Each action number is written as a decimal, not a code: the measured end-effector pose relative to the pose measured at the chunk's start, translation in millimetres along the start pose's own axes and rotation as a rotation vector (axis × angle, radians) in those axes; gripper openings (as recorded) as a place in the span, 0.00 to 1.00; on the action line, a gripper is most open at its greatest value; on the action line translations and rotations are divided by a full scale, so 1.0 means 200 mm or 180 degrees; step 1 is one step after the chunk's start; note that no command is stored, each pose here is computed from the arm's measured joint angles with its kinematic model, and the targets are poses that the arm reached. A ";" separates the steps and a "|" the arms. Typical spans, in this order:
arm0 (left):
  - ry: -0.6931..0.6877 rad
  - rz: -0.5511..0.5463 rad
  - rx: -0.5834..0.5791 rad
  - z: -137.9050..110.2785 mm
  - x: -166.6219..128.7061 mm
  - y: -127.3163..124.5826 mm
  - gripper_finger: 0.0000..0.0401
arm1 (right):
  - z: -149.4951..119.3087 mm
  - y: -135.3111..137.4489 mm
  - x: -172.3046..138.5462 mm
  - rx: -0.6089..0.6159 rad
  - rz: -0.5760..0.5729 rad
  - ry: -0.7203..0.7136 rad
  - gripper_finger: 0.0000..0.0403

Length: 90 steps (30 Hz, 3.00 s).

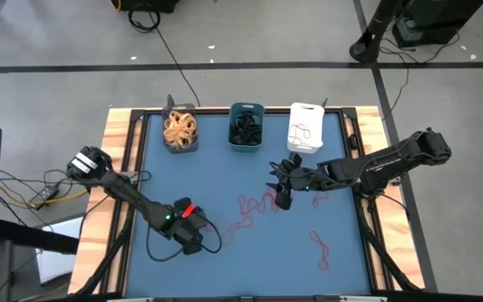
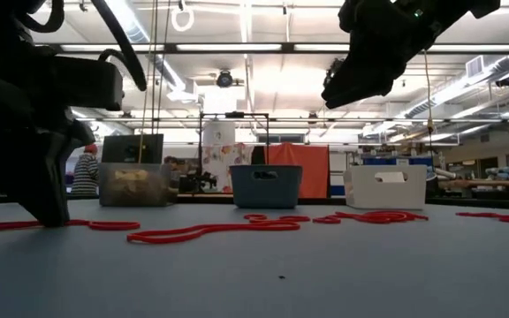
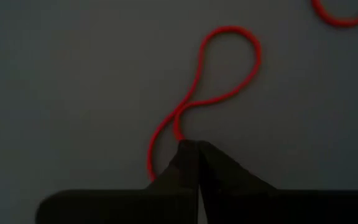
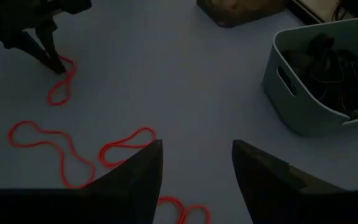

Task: Sort rubber bands into baskets
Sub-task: Put the red rubber band into the white bin

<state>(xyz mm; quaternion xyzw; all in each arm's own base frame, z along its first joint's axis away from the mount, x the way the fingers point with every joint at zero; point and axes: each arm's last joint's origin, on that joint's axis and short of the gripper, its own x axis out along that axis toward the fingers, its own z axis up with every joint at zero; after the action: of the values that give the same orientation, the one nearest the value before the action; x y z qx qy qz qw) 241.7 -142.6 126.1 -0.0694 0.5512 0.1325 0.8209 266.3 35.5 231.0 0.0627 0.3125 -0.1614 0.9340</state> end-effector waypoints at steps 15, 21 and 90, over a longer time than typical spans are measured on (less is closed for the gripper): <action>-0.0712 -0.0024 0.0341 0.24 -0.13 -0.12 0.00 | -0.01 0.06 0.09 0.0042 0.0205 -0.0092 0.48; -0.0978 -0.0052 0.0541 0.37 -0.22 -0.15 0.00 | -0.07 0.20 0.22 -0.0249 0.0759 -0.0124 0.49; -0.2071 -0.0606 0.0515 0.43 -0.04 -0.08 0.30 | 0.15 -0.47 -0.24 -0.0309 -0.1813 -0.0355 0.01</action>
<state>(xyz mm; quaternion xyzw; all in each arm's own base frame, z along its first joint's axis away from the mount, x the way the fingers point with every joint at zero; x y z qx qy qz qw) 319.9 -137.6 166.5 -0.0092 0.2604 0.0264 0.9651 215.1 -46.8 281.2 -0.0813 0.2730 -0.4052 0.8687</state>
